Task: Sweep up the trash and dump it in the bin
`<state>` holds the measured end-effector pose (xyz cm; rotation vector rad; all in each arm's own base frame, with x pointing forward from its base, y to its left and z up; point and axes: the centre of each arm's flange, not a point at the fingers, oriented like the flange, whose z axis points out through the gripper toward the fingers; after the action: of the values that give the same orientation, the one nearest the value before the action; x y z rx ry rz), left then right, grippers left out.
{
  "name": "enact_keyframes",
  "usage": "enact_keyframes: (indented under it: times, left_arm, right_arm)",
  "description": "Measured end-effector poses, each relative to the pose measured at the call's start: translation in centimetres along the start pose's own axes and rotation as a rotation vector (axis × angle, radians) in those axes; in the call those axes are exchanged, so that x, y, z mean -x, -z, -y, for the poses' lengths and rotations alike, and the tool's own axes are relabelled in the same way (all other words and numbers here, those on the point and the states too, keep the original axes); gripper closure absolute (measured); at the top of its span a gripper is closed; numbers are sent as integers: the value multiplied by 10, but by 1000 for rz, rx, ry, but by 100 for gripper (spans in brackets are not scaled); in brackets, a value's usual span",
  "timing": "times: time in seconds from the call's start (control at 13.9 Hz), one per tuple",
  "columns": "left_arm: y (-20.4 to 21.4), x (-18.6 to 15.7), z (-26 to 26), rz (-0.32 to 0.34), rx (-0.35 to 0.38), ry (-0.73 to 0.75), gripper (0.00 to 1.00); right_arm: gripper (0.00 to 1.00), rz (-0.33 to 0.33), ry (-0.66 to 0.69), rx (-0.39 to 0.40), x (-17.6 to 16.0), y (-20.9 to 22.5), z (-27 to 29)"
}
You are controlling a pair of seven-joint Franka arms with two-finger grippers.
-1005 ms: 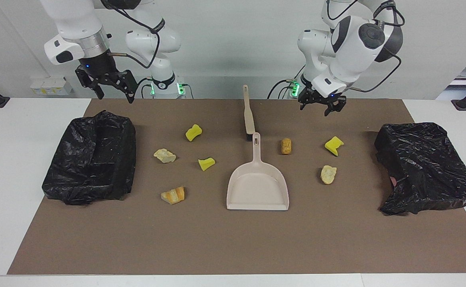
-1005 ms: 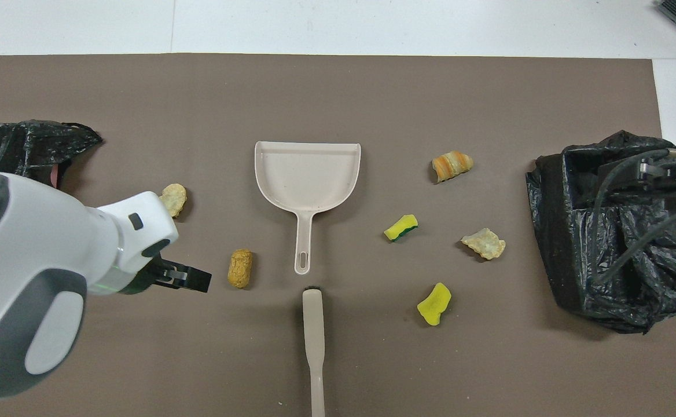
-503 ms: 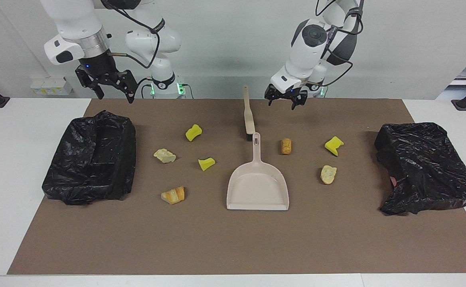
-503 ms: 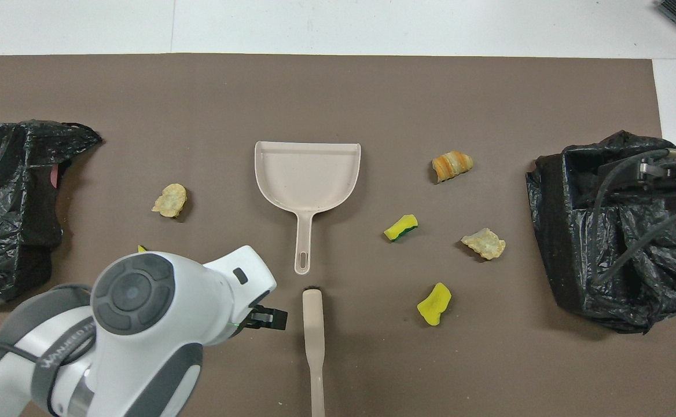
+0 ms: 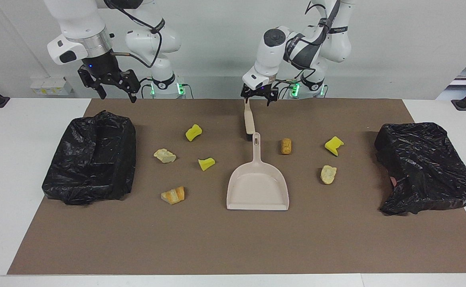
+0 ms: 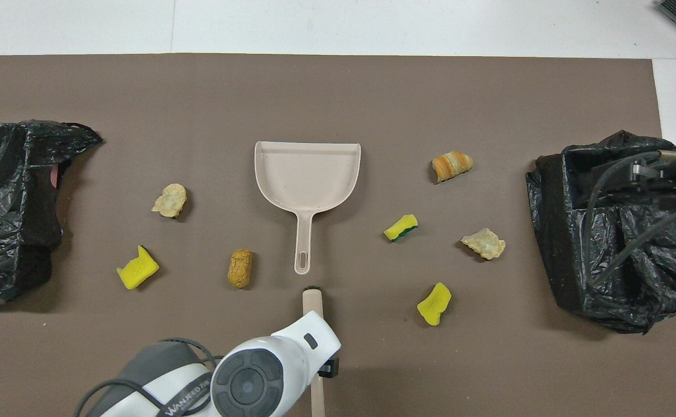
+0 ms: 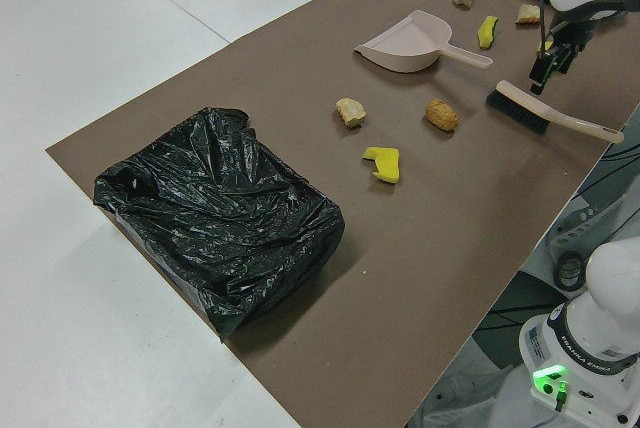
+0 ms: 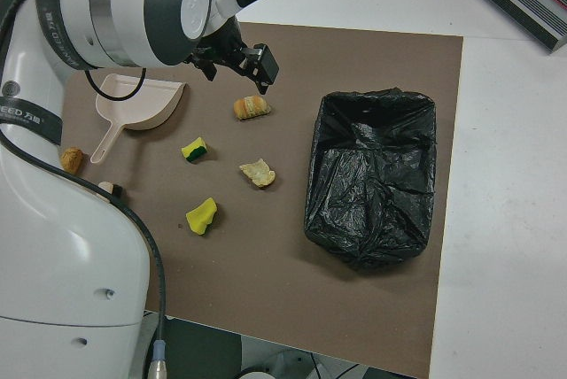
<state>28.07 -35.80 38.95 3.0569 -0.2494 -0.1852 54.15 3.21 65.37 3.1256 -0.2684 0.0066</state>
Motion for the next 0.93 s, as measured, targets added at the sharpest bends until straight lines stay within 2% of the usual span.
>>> enact_keyframes:
  times: [0.14, 0.29, 0.57, 0.65, 0.72, 0.86, 0.93]
  left_arm:
    - [-19, 19, -14, -10, 0, 25, 0]
    - [-40, 35, -29, -25, 3, 44, 0]
    - [-56, 51, -41, -17, -11, 90, 0]
    - [-57, 53, -43, -17, -12, 106, 5]
    - [-57, 55, -44, -16, -13, 117, 20]
    - [-58, 54, -42, -14, -15, 133, 44]
    - [-60, 54, -40, -11, -18, 137, 60]
  right_arm:
    - [0, -2, 8, -2, 0, -3, 5]
    - [0, -36, 19, -13, -4, -13, 18]
    - [0, -80, 18, -35, -8, -52, 75]
    - [0, -87, 24, -41, -9, -63, 93]
    - [0, -89, 31, -45, -8, -72, 113]
    - [0, -82, 38, -49, -2, -88, 148]
    - [0, -78, 37, -51, 2, -95, 166]
